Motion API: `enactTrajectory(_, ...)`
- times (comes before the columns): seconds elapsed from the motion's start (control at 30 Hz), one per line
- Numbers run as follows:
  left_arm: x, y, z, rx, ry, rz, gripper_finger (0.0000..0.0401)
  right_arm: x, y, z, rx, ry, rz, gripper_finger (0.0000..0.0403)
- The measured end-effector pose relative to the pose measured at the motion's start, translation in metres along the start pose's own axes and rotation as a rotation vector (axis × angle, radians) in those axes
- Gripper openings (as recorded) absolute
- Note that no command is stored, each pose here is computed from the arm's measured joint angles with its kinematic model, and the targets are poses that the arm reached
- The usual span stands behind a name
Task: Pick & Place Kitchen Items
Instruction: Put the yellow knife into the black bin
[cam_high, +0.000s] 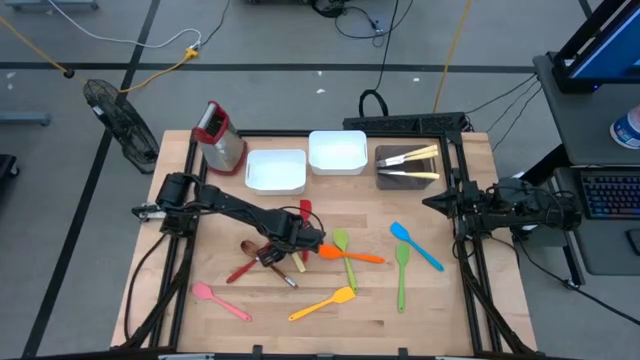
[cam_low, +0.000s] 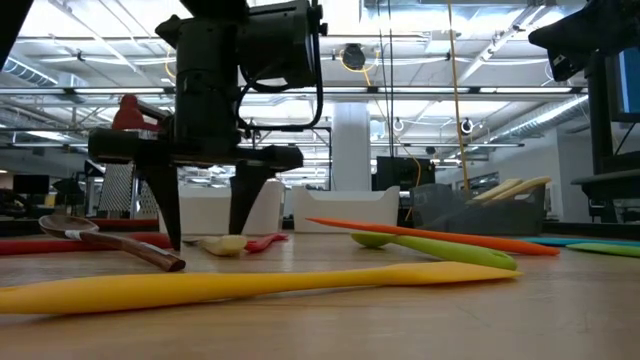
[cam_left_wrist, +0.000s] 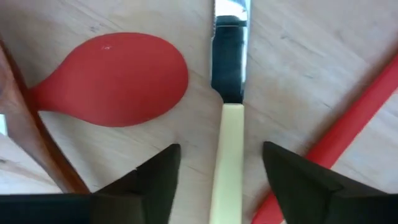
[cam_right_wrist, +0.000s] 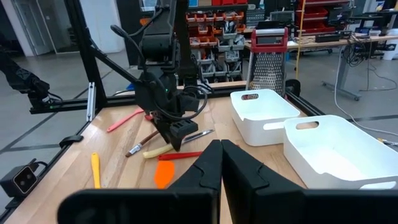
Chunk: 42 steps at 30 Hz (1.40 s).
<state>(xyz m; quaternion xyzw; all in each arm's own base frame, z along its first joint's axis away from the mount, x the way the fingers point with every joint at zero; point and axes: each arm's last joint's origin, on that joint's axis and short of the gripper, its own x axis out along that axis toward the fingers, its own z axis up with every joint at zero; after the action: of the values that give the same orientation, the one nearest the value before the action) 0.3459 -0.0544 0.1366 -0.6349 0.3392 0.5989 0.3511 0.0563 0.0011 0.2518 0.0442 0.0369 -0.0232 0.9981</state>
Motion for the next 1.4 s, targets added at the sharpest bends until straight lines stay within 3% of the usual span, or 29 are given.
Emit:
enactTrajectory(0.33, 0.001, 0.000, 0.002, 0.005, -0.026, -0.006, 0.0080, 0.000, 0.000, 0.000, 0.015, 0.000, 0.000, 0.0004)
enactTrajectory(0.5, 0.001, 0.000, 0.002, -0.016, -0.041, -0.017, 0.0026, 0.000, 0.000, 0.000, 0.015, 0.000, 0.000, 0.0004)
enactTrajectory(1.4, -0.007, 0.012, -0.008, -0.030, -0.088, -0.082, 0.0027, 0.000, 0.000, 0.000, 0.014, 0.000, -0.001, 0.0004)
